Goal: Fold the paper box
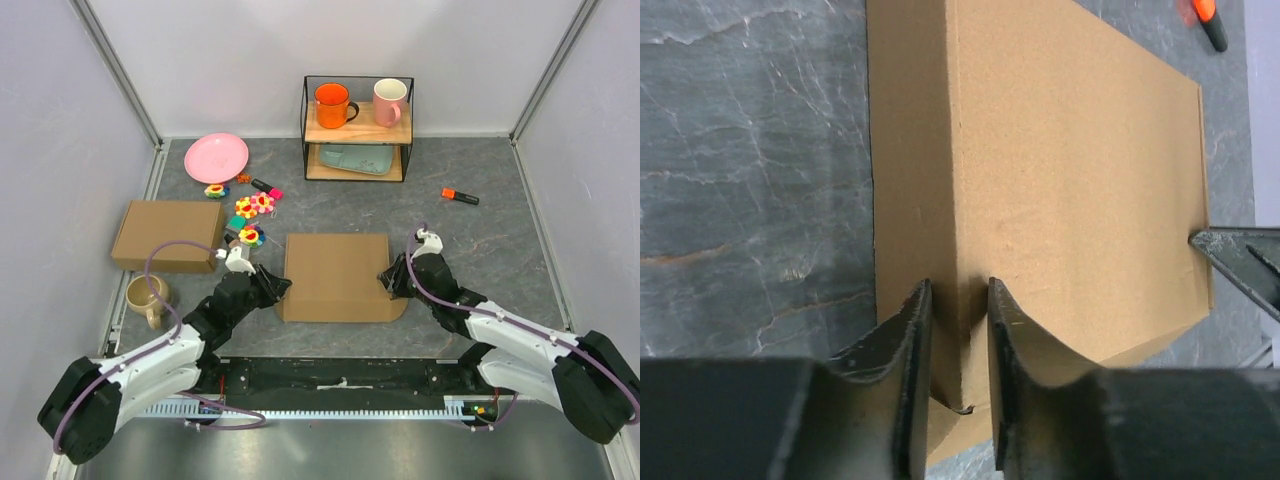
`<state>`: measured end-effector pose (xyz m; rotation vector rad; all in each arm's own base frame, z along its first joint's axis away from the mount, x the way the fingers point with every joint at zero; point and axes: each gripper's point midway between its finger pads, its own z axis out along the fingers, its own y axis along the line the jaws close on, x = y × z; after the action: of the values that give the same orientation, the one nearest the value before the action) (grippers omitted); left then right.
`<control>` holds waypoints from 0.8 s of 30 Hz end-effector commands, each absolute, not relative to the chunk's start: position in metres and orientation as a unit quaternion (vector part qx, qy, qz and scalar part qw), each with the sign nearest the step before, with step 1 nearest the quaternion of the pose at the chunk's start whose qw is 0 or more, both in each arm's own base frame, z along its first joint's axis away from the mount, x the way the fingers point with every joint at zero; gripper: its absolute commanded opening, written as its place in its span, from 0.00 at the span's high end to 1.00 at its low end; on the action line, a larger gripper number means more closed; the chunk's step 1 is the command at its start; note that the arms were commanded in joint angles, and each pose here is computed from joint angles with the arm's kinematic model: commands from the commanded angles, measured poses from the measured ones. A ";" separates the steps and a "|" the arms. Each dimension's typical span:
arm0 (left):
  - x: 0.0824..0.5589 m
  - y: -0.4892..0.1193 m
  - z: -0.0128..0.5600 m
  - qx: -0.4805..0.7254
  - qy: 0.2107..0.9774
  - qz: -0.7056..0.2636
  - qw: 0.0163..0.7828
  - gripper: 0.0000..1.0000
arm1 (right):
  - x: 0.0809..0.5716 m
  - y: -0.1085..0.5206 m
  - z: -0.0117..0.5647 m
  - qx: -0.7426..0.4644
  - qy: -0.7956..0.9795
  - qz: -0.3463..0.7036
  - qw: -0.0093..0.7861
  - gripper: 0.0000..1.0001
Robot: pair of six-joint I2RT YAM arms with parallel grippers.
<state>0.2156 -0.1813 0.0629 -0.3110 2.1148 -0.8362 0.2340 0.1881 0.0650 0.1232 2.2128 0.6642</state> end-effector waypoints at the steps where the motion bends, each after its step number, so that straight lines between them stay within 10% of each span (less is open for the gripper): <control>1: 0.231 -0.182 0.062 -0.123 0.839 -0.311 0.429 0.78 | 0.240 0.183 0.045 0.049 0.889 0.226 0.396 0.65; 12: 0.268 -0.199 0.065 -0.124 0.846 -0.290 0.430 0.82 | 0.275 0.173 0.044 0.060 0.891 0.194 0.406 0.69; 19: 0.275 -0.185 0.100 -0.141 0.833 -0.274 0.460 0.49 | 0.280 0.161 0.091 0.065 0.872 0.182 0.449 0.31; 24: 0.276 -0.170 0.135 -0.144 0.817 -0.267 0.491 0.42 | 0.285 0.143 0.116 0.079 0.857 0.173 0.479 0.29</control>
<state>0.2661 -0.1839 0.1015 -0.3526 2.0545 -0.7168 0.2752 0.1598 0.0897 0.1705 2.1467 0.4787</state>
